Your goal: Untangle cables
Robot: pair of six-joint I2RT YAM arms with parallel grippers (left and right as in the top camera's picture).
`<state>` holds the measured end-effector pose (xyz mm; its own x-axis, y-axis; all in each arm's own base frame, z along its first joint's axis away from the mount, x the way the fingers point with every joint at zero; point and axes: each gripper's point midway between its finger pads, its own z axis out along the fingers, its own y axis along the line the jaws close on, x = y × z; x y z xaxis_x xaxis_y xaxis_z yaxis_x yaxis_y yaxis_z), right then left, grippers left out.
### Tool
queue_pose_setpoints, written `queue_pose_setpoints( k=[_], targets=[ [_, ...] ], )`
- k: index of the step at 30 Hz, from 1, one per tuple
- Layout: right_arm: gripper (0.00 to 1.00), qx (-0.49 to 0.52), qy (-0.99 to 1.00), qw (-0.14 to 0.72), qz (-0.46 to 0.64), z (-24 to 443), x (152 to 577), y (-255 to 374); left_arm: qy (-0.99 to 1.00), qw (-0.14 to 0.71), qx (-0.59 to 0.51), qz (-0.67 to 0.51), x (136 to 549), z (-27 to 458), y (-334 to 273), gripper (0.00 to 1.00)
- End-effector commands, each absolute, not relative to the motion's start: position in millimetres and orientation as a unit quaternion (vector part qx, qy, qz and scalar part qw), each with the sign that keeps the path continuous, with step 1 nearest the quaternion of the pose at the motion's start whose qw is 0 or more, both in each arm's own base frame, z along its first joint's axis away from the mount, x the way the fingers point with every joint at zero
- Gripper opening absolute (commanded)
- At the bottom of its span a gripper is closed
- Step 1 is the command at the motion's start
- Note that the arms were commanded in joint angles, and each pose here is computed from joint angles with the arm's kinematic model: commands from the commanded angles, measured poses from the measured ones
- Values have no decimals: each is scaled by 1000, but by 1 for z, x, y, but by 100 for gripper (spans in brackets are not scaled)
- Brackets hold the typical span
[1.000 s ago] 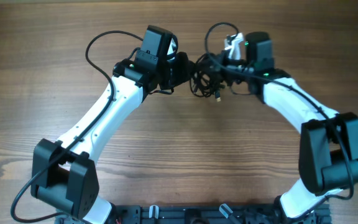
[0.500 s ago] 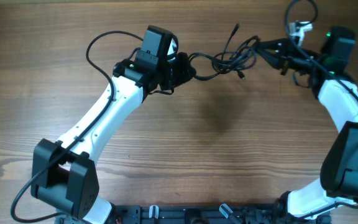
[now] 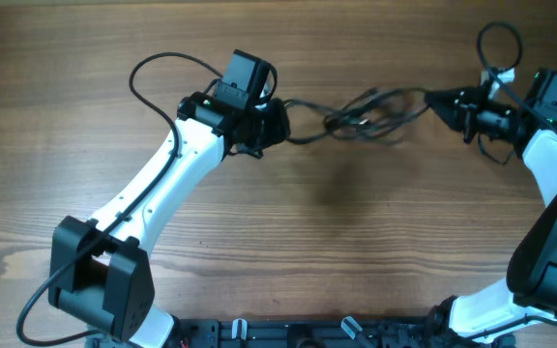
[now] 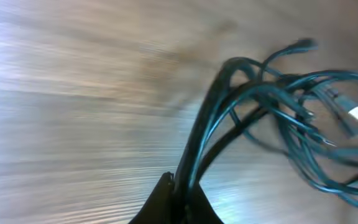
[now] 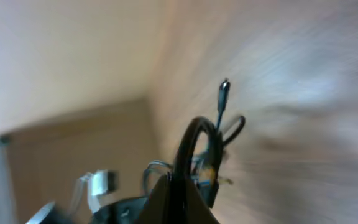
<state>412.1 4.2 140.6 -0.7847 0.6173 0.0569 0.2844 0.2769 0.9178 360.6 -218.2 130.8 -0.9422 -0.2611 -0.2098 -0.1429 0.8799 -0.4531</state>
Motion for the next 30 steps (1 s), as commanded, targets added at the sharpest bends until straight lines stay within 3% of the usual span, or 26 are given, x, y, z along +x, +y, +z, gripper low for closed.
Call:
queue_pose_setpoints(
  k=[1, 5, 9, 11, 15, 17, 19, 20, 22, 25, 30],
  targets=[
    [4, 279, 843, 212, 408, 120, 415, -19, 971, 194, -120, -78, 373, 125, -163, 6],
    [4, 293, 850, 213, 383, 113, 414, -29, 968, 210, -135, 7, 371, 124, -130, 7],
    [5, 287, 853, 213, 380, 114, 411, -28, 968, 211, -135, 5, 372, 124, -130, 9],
    [4, 275, 856, 210, 385, 118, 409, -25, 968, 210, -135, 3, 372, 124, -131, 15],
    [5, 254, 870, 211, 365, 135, 404, -27, 968, 213, -135, -2, 374, 127, -129, 16],
    [17, 239, 877, 219, 354, 147, 403, -28, 971, 211, -113, -27, 377, 134, -135, 15],
    [54, 217, 881, 230, 352, 163, 400, -26, 971, 214, -80, -66, 380, 149, -148, 19],
    [66, 213, 882, 230, 351, 167, 398, -25, 970, 217, -62, -87, 381, 157, -157, 22],
    [99, 216, 887, 222, 342, 171, 392, -26, 958, 226, -10, -173, 385, 182, -191, 31],
    [100, 224, 892, 221, 324, 172, 389, -30, 934, 238, 23, -265, 391, 202, -226, 36],
    [100, 239, 888, 255, 299, 190, 390, -40, 907, 281, 48, -311, 416, 202, -273, 38]
  ],
)
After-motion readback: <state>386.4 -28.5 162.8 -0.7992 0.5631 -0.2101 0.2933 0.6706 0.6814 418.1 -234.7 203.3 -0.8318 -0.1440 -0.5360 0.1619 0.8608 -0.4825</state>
